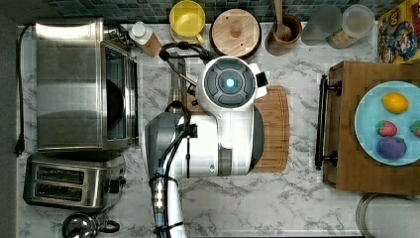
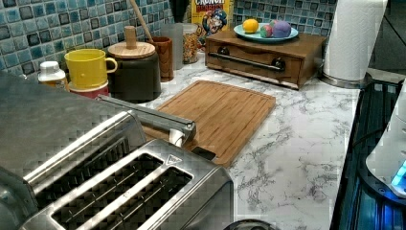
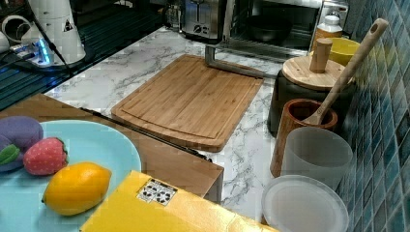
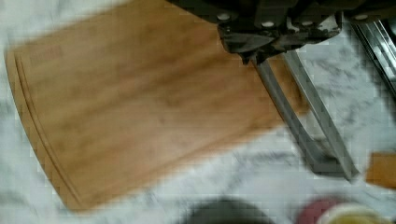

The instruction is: Close the oven.

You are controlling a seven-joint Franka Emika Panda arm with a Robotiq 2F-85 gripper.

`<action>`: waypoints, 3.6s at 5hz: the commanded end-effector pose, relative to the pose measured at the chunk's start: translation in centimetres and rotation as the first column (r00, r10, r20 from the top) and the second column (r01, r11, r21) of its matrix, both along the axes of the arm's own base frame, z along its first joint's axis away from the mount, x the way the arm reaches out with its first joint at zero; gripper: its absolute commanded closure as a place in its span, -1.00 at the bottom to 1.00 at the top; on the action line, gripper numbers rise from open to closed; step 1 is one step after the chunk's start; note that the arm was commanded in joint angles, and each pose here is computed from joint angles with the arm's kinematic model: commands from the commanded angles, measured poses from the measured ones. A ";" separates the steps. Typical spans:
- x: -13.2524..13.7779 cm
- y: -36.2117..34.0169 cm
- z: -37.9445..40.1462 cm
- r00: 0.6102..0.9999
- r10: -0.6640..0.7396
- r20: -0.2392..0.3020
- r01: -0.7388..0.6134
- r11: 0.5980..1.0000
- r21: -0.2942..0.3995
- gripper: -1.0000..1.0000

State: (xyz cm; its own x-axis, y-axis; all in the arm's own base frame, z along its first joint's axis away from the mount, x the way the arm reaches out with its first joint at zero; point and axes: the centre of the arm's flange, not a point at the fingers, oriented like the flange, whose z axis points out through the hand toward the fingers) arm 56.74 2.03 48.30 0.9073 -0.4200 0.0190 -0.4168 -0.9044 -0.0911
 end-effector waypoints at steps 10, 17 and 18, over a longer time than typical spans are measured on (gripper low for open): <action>4.7 -1.9 -22.3 0.864 0.384 0.327 -0.493 0.781 0.384 1.00; 5.1 3.8 -22.3 0.893 0.325 0.312 -0.447 0.728 0.519 1.00; 5.4 4.6 -22.5 0.891 0.312 0.330 -0.450 0.704 0.550 1.00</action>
State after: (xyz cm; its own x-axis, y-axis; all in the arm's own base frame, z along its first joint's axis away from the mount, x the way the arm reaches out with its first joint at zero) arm 57.96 1.20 19.94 0.9991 -0.0433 -0.0040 -0.0355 -0.7590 -0.6501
